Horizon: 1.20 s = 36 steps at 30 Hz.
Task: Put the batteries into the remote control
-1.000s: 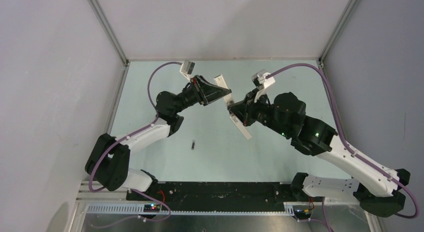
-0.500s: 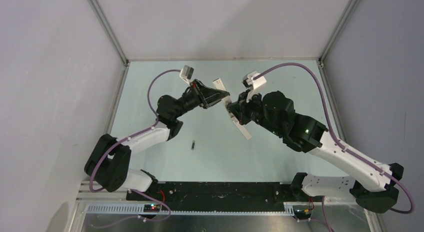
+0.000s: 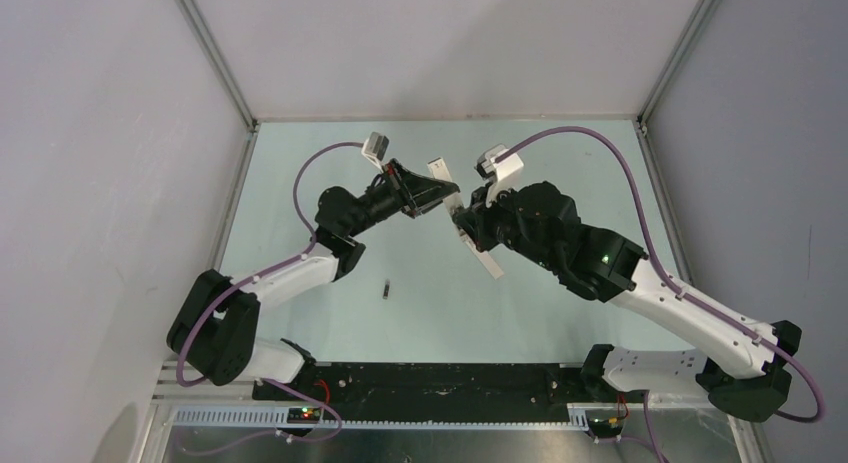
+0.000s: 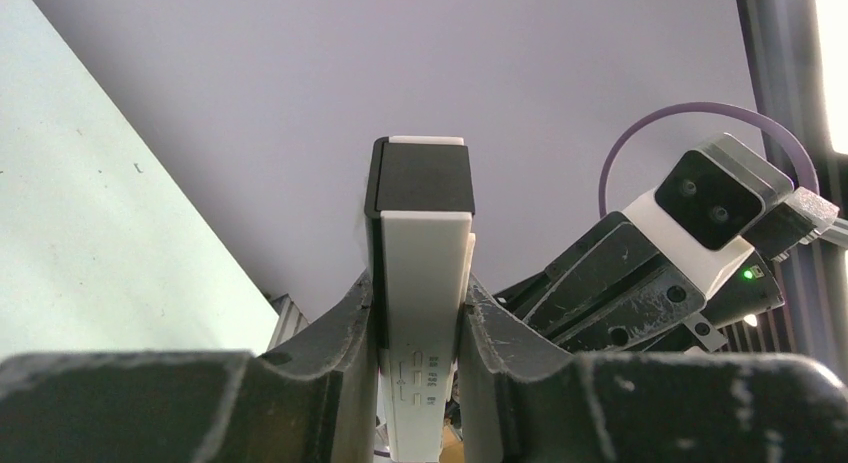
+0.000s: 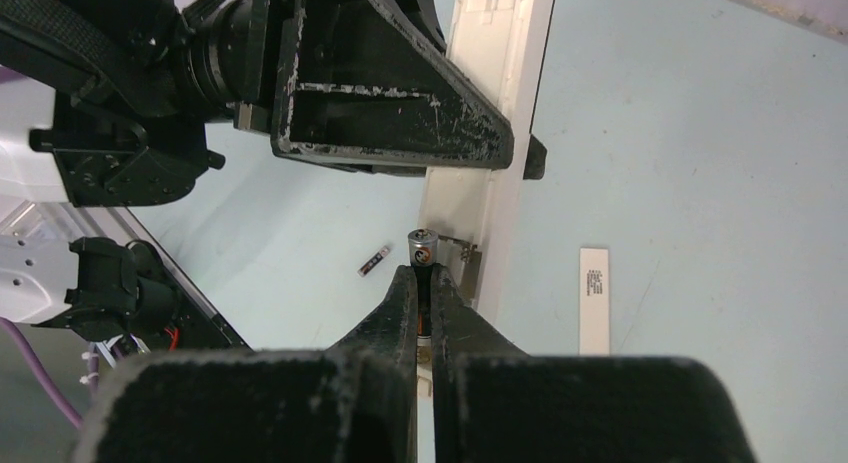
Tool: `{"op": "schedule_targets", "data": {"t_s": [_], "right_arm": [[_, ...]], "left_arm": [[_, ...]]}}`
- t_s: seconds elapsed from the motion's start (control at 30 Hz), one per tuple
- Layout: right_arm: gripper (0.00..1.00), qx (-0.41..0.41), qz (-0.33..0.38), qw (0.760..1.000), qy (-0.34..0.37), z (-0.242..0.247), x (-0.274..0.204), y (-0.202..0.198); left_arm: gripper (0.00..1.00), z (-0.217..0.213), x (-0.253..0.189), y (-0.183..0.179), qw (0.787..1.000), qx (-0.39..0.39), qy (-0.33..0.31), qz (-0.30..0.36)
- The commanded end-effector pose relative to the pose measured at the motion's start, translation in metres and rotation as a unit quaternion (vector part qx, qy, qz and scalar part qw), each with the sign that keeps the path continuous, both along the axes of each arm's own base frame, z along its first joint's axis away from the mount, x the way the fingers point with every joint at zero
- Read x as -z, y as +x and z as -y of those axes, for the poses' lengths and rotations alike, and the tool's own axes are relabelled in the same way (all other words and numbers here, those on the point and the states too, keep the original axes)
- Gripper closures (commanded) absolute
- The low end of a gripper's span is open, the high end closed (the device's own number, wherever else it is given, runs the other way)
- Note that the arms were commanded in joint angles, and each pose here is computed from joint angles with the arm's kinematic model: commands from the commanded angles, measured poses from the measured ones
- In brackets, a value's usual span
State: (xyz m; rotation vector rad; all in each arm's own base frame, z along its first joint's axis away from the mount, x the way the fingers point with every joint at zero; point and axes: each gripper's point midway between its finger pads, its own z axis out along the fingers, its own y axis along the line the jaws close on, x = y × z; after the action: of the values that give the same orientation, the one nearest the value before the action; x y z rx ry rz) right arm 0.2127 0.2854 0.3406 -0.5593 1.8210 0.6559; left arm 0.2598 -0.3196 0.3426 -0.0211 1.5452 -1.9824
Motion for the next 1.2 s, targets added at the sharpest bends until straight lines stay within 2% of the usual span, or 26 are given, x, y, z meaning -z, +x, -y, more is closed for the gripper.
{"op": "schedule_targets", "data": {"t_s": [0.0, 0.17, 0.33, 0.43, 0.7, 1.0, 1.07, 1.17], "right_arm": [[1.0, 0.002, -0.007, 1.0, -0.026, 0.006, 0.006, -0.003], [0.99, 0.007, -0.015, 0.999, -0.033, 0.01, 0.01, -0.004], [0.89, 0.033, -0.013, 0.999, -0.024, 0.01, 0.008, 0.004], [0.86, 0.048, -0.008, 0.999, -0.015, 0.012, 0.004, 0.009], [0.78, 0.041, -0.005, 0.999, -0.003, 0.011, -0.004, 0.006], [0.74, 0.021, -0.014, 0.999, 0.031, 0.012, -0.018, 0.001], [0.71, 0.026, -0.016, 0.999, 0.039, 0.018, -0.021, 0.002], [0.55, 0.033, -0.009, 0.998, 0.055, 0.026, -0.032, 0.0]], "left_arm": [[1.0, -0.007, -0.034, -0.006, 0.998, -0.017, -0.026, 0.052], [1.0, -0.006, -0.033, -0.005, 0.998, -0.02, -0.024, 0.055], [1.0, -0.005, -0.033, -0.008, 0.998, -0.013, -0.022, 0.057], [1.0, -0.005, -0.031, -0.01, 0.998, -0.008, -0.018, 0.057], [1.0, -0.003, -0.023, -0.009, 0.999, -0.01, -0.008, 0.051], [1.0, -0.002, -0.019, -0.006, 0.999, -0.01, -0.002, 0.05], [1.0, -0.001, -0.018, -0.005, 0.999, -0.011, 0.0, 0.051], [1.0, -0.001, -0.016, -0.006, 0.999, -0.01, 0.002, 0.051]]}}
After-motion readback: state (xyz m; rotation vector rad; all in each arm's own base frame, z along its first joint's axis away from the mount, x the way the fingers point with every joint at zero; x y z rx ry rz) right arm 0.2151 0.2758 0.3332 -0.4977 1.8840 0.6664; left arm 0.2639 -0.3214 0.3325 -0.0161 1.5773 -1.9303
